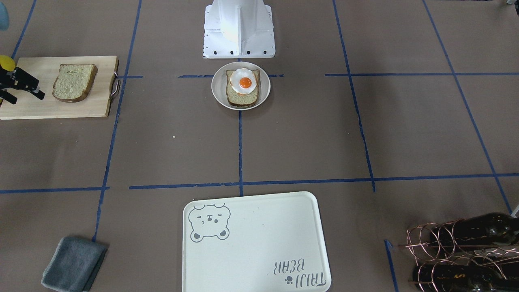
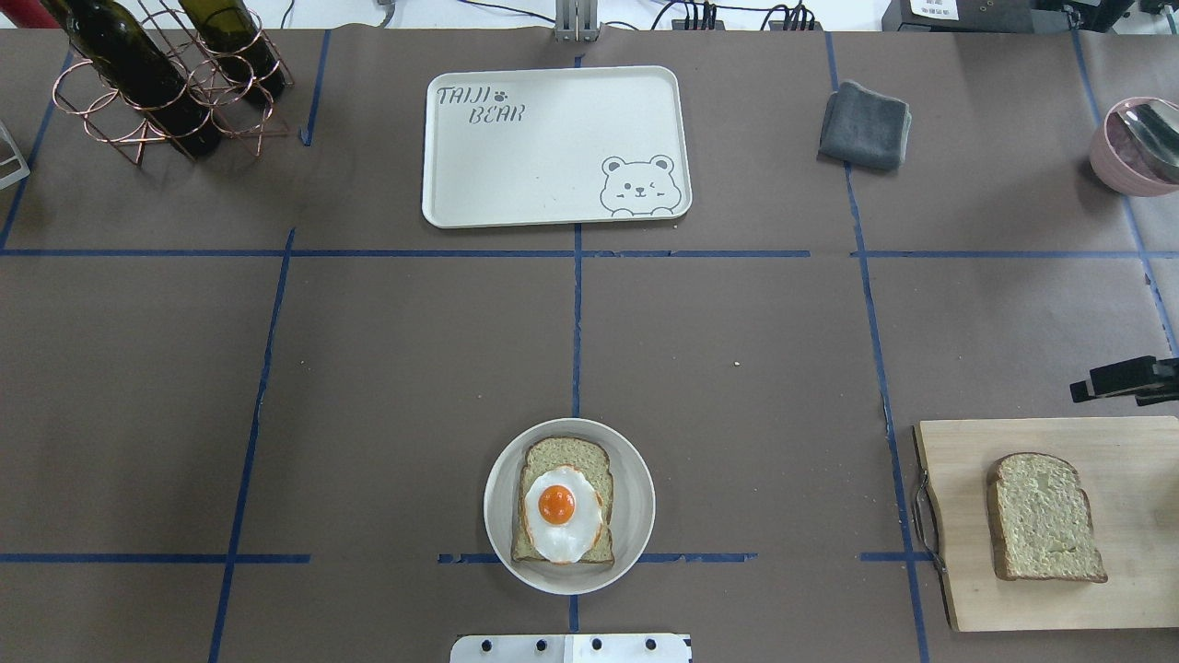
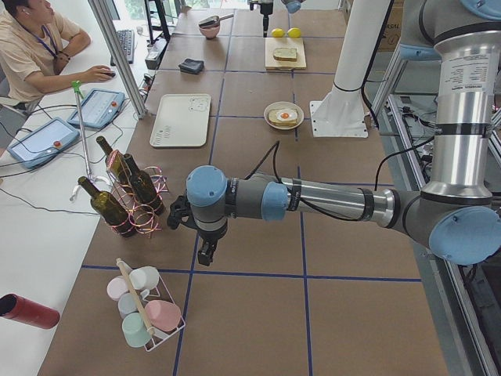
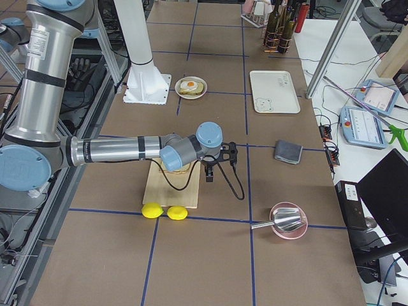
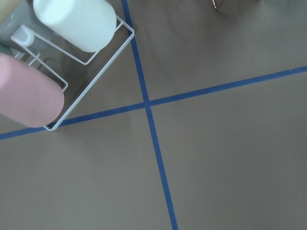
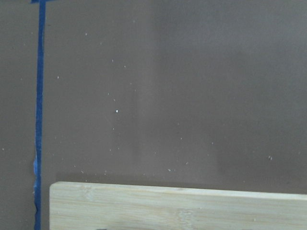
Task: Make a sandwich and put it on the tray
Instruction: 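Lower the right gripper to the bread slice on the cutting board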
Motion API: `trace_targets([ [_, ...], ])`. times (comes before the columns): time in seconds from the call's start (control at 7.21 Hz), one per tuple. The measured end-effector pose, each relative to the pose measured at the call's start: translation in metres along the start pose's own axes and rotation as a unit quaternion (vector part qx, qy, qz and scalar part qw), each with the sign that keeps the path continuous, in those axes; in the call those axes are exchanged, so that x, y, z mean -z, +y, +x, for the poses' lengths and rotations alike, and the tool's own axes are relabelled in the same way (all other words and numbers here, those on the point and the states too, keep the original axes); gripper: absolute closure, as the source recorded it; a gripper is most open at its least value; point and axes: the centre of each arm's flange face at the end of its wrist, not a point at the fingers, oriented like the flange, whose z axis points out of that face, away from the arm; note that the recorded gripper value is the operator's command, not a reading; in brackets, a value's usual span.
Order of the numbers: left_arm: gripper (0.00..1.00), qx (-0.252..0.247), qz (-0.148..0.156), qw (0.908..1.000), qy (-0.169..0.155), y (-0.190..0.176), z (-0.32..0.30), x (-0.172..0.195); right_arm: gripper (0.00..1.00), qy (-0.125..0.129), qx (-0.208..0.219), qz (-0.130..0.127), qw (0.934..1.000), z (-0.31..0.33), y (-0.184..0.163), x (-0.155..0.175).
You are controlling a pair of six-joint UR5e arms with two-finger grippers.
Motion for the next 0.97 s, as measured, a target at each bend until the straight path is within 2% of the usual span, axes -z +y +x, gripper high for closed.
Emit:
trace_targets([
  [0.42,0.0,0.001,0.0,1.0,0.0,0.0,0.0,0.0,0.23,0.003,-0.036,-0.029,0.9989,-0.009,0.047,-0.035],
  [0.69,0.0,-0.001,0.001,1.0,0.0,0.0,0.001,0.001,0.27,0.016,-0.046,-0.037,0.9981,-0.008,0.063,-0.047],
  [0.97,0.0,-0.003,0.003,1.0,-0.001,-0.001,0.003,0.002,0.37,0.024,-0.045,-0.045,0.9977,-0.002,0.072,-0.05],
])
